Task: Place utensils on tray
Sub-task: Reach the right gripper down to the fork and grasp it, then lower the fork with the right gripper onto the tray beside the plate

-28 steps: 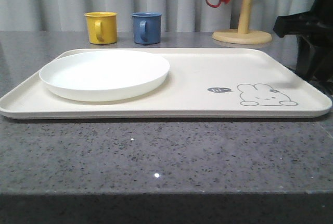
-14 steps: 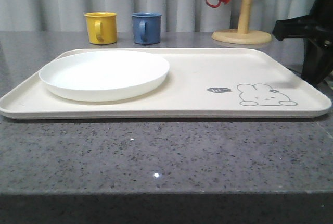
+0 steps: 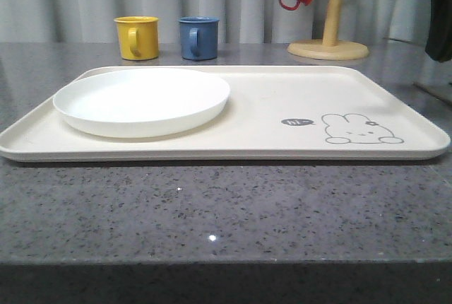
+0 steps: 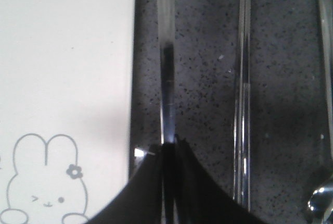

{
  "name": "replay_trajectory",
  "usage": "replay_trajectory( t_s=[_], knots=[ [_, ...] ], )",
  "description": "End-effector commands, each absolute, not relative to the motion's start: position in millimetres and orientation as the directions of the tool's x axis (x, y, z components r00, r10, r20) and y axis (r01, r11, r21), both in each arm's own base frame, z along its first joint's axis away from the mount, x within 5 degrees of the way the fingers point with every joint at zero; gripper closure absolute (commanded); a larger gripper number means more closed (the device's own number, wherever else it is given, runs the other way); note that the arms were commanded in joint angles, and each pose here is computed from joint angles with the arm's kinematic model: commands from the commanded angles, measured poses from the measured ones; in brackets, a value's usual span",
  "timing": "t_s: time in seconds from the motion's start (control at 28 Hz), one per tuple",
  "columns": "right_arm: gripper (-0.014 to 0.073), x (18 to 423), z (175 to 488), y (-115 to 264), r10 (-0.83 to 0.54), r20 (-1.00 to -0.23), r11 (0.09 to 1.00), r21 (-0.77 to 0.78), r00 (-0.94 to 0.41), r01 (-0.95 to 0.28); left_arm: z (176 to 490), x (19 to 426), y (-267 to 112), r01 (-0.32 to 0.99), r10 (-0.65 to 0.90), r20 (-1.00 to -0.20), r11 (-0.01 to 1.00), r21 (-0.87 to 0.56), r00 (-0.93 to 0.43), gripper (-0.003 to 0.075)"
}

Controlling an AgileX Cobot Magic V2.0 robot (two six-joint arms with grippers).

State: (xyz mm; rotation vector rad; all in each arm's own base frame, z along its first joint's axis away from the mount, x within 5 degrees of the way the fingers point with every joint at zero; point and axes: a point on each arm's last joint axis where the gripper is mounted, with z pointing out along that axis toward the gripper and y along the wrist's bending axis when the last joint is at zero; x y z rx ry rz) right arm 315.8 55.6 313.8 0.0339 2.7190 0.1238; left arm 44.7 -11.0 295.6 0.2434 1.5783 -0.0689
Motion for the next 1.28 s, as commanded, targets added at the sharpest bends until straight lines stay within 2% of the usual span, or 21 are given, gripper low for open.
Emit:
replay_trajectory(
  t_s=[0.0,0.25,0.43,0.68,0.86,1.0,1.25],
  knots=[
    [0.0652,307.8,344.7,74.0,0.028,-0.479,0.995,0.097,-0.877,-0.021,311.3,43.9,-10.3,0.183,0.07,-0.994,0.979,0.085,0.087,0.0738],
    [0.0652,309.1,340.2,147.0,-0.044,-0.467,0.983,0.139,-0.883,-0.122,311.3,43.9,-10.3,0.183,0.07,-0.994,0.979,0.085,0.087,0.0738],
    [0.0652,315.5,329.5,181.7,-0.007,-0.445,0.977,0.187,-0.895,-0.101,311.3,43.9,-10.3,0.183,0.07,-0.994,0.979,0.085,0.087,0.0738],
    [0.0652,331.9,308.6,197.7,0.121,-0.401,0.97,0.242,-0.908,0.023,311.3,43.9,-10.3,0.183,0.07,-0.994,0.979,0.085,0.087,0.0738],
    [0.0643,336.3,298.5,200.1,0.146,-0.379,0.969,0.24,-0.914,0.056,311.3,43.9,-10.3,0.183,0.07,-0.994,0.979,0.085,0.087,0.0738],
    [0.0566,339.1,289.8,202.5,0.147,-0.358,0.97,0.233,-0.922,0.064,311.3,43.9,-10.3,0.183,0.07,-0.994,0.979,0.085,0.087,0.0738],
    [0.034,339.0,298.7,202.6,0.15,-0.359,0.969,0.238,-0.921,0.065,311.3,43.9,-10.3,0.183,0.07,-0.994,0.979,0.085,0.087,0.0738]
  ],
)
